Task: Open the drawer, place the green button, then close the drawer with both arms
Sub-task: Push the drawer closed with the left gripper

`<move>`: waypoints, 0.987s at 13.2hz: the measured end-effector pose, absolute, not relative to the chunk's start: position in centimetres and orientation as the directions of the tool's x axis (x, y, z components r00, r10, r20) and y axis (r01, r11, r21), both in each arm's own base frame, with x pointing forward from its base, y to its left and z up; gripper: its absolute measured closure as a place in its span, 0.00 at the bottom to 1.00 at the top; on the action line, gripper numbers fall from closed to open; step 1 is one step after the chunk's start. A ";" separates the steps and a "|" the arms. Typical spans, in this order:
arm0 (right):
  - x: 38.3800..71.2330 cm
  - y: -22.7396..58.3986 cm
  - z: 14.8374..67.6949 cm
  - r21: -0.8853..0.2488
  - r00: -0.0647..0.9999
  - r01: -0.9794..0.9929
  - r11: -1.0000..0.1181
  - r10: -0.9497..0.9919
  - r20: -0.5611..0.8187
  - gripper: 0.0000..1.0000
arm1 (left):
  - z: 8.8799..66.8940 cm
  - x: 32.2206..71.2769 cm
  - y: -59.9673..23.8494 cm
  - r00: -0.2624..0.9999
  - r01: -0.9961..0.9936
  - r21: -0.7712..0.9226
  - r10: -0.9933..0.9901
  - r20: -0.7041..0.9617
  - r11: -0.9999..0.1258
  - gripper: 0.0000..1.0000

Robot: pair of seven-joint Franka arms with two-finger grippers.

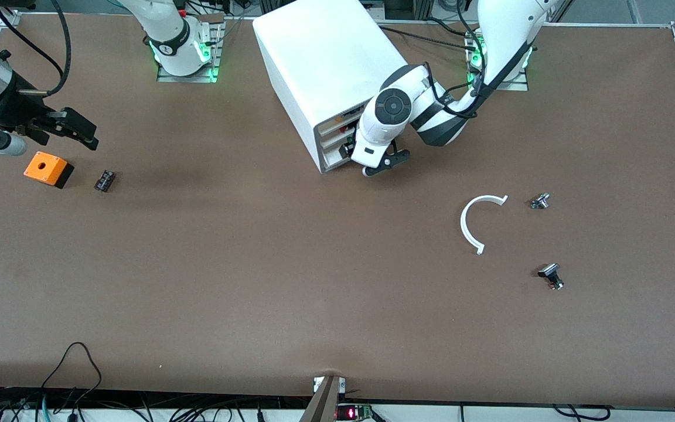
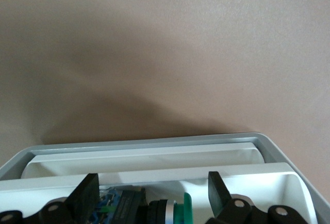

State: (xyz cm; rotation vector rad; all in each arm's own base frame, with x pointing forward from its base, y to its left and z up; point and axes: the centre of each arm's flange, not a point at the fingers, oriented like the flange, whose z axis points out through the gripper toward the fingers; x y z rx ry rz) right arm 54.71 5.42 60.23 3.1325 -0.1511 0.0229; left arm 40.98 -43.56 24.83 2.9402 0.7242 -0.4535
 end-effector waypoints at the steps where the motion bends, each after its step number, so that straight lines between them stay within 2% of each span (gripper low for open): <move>1: 54.7 5.4 60.2 0.005 0.996 -0.091 -0.996 -0.091 0.015 0.00 | 24.8 40.6 -43.8 0.846 0.460 0.006 0.436 -0.306 -0.888 0.07; 13: 54.8 5.0 60.4 0.005 0.999 -0.017 -1.000 -0.017 0.027 0.00 | 24.9 39.6 -44.3 0.851 0.442 -0.004 0.420 -0.316 -0.897 0.07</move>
